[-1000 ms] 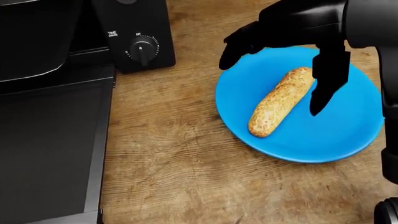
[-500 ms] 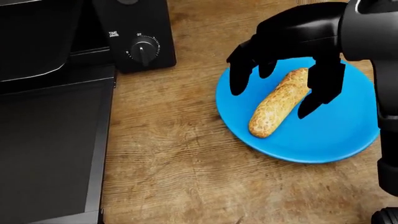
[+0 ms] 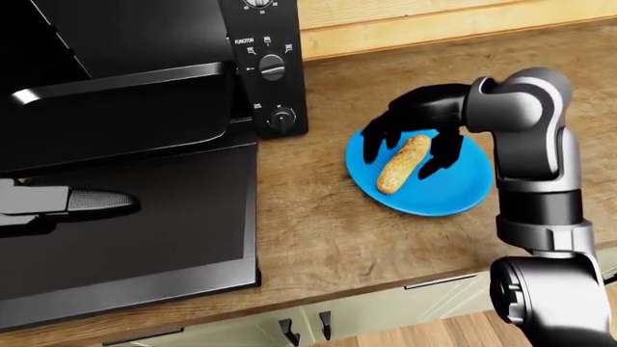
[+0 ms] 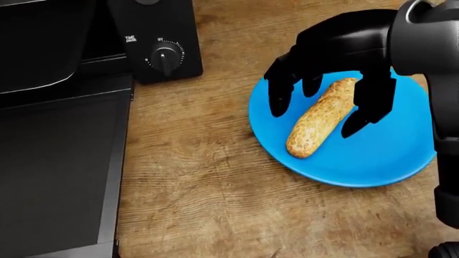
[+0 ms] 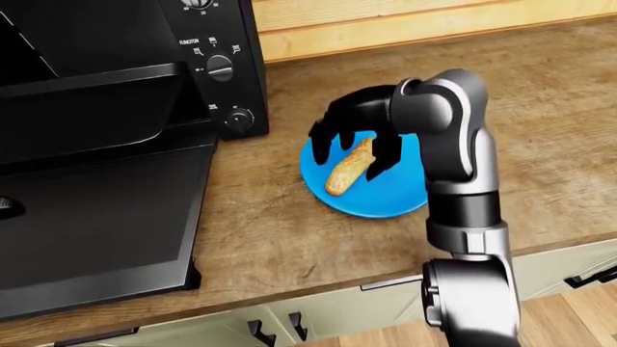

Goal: Place the baguette on the tray of the toaster oven.

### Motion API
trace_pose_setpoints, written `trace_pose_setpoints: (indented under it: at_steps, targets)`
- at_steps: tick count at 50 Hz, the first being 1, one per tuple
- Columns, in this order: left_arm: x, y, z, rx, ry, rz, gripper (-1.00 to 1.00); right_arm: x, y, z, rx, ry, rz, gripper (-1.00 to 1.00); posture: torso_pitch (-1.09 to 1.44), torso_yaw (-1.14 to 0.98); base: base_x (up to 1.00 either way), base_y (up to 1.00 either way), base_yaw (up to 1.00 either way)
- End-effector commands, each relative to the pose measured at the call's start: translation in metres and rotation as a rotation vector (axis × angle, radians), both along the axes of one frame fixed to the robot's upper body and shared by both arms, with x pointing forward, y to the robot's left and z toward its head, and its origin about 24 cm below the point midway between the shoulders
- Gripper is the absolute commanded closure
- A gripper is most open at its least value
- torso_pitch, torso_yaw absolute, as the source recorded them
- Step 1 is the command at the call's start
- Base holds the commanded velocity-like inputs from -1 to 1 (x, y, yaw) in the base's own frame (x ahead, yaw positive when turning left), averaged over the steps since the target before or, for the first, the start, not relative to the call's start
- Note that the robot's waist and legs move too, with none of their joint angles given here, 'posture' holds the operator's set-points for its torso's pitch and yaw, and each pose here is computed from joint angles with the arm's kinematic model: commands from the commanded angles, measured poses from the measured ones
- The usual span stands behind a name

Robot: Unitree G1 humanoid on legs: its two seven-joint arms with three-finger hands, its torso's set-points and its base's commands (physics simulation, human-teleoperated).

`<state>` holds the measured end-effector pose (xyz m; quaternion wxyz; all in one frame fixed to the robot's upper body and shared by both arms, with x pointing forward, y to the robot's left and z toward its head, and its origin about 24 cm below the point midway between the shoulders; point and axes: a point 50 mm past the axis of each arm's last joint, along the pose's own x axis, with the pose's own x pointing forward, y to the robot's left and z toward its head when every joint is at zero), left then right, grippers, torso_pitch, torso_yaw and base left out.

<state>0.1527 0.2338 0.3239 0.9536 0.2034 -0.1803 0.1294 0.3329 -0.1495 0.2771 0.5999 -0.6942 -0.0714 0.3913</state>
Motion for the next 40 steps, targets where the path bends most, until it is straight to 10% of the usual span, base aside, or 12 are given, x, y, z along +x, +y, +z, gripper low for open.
trace_pose_setpoints:
  at_steps: [1, 40]
  targets:
    - [-0.004, 0.002, 0.009, 0.000, -0.061, 0.022, -1.00, -0.005, 0.000, 0.016, 0.018, -0.076, 0.008, -0.09, 0.00, 0.00, 0.00, 0.00, 0.00]
    - [-0.011, 0.006, 0.013, 0.003, -0.070, 0.032, -1.00, -0.007, 0.006, 0.008, 0.039, -0.085, 0.035, 0.11, 0.00, 0.00, 0.00, 0.00, 0.00]
